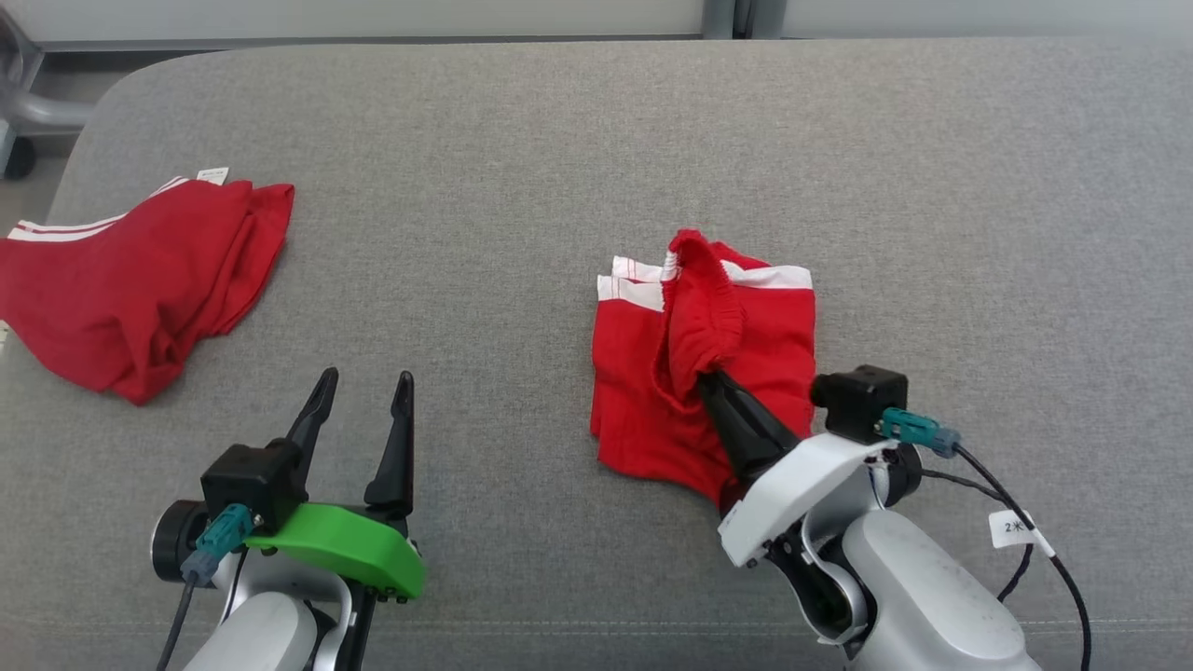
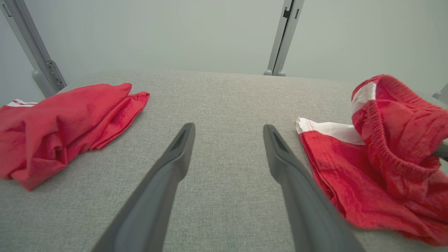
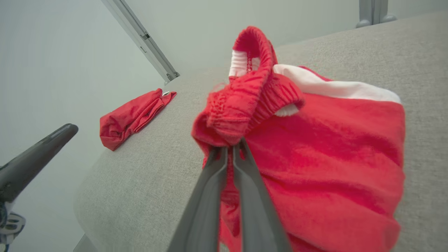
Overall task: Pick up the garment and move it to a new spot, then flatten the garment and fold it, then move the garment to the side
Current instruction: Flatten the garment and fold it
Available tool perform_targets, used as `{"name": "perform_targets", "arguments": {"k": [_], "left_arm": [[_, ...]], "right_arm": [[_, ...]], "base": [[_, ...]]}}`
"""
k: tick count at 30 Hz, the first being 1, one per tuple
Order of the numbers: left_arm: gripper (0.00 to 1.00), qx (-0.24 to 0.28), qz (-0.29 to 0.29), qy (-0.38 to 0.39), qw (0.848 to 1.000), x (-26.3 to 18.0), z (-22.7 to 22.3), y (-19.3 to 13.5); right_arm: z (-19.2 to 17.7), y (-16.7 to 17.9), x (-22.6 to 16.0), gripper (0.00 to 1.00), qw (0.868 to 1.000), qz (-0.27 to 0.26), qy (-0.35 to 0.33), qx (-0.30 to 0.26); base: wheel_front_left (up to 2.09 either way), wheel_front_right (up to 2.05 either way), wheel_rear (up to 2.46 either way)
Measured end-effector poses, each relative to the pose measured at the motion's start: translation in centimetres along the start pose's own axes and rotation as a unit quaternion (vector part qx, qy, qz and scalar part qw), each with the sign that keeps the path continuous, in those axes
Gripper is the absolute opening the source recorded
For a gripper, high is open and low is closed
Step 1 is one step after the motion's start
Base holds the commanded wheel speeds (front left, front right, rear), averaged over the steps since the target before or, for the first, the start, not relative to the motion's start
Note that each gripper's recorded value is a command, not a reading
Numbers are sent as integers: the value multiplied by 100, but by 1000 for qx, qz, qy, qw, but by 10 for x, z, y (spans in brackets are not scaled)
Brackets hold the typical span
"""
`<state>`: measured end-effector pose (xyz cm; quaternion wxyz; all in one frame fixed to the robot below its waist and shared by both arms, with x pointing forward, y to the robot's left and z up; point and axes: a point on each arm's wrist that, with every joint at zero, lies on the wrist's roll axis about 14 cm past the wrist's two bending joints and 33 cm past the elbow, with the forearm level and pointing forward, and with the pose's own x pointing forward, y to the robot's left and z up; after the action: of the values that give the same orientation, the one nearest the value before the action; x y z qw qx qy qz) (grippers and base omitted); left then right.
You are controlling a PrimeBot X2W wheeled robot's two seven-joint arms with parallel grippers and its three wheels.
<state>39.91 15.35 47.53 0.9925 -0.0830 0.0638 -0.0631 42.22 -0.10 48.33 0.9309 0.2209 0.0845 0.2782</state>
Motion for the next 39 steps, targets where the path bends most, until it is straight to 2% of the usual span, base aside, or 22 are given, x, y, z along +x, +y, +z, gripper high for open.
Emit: {"name": "perform_targets", "arguments": {"k": [1,2,3,4,9,13,17,23,26,27,33,39], "left_arm": [[100,0,2,0,1000,0,0,1],[100,0,5,1,1000,-1,-1,3],[100,0,7,2,1000,-1,-2,5],[100,-1,9,3,1000,-1,-2,6],[100,-3,15,7,1000,-1,-5,10],[100,-3,15,4,1000,1,-4,10],[100,-4,17,-2,1000,4,-1,10],[100,-1,19,-17,1000,5,9,12],[100,4,20,-26,999,5,15,14],[100,4,19,-28,999,3,17,13],[100,11,18,-34,999,-5,20,10],[100,9,23,-36,999,-13,21,10]], "right_arm": [[-6,2,3,0,1000,4,10,-5],[-11,3,6,15,1000,7,20,-6],[-14,5,8,55,1000,9,25,-6],[-15,6,10,100,1000,12,23,-6],[-21,31,19,100,998,52,29,-10],[-23,56,17,100,995,96,26,-34],[-4,52,14,100,993,101,-10,-68],[39,11,-2,100,991,31,-82,-104],[57,-16,-16,100,986,-19,-107,-123],[64,-34,-29,100,983,-53,-119,-132],[70,-84,-79,100,968,-156,-116,-161],[65,-94,-105,100,963,-191,-101,-162]], "base": [[0,0,0],[0,0,0],[0,0,0],[0,0,0],[0,0,0],[0,0,0],[0,0,0],[0,0,0],[0,0,0],[0,0,0],[0,0,0],[0,0,0]]}}
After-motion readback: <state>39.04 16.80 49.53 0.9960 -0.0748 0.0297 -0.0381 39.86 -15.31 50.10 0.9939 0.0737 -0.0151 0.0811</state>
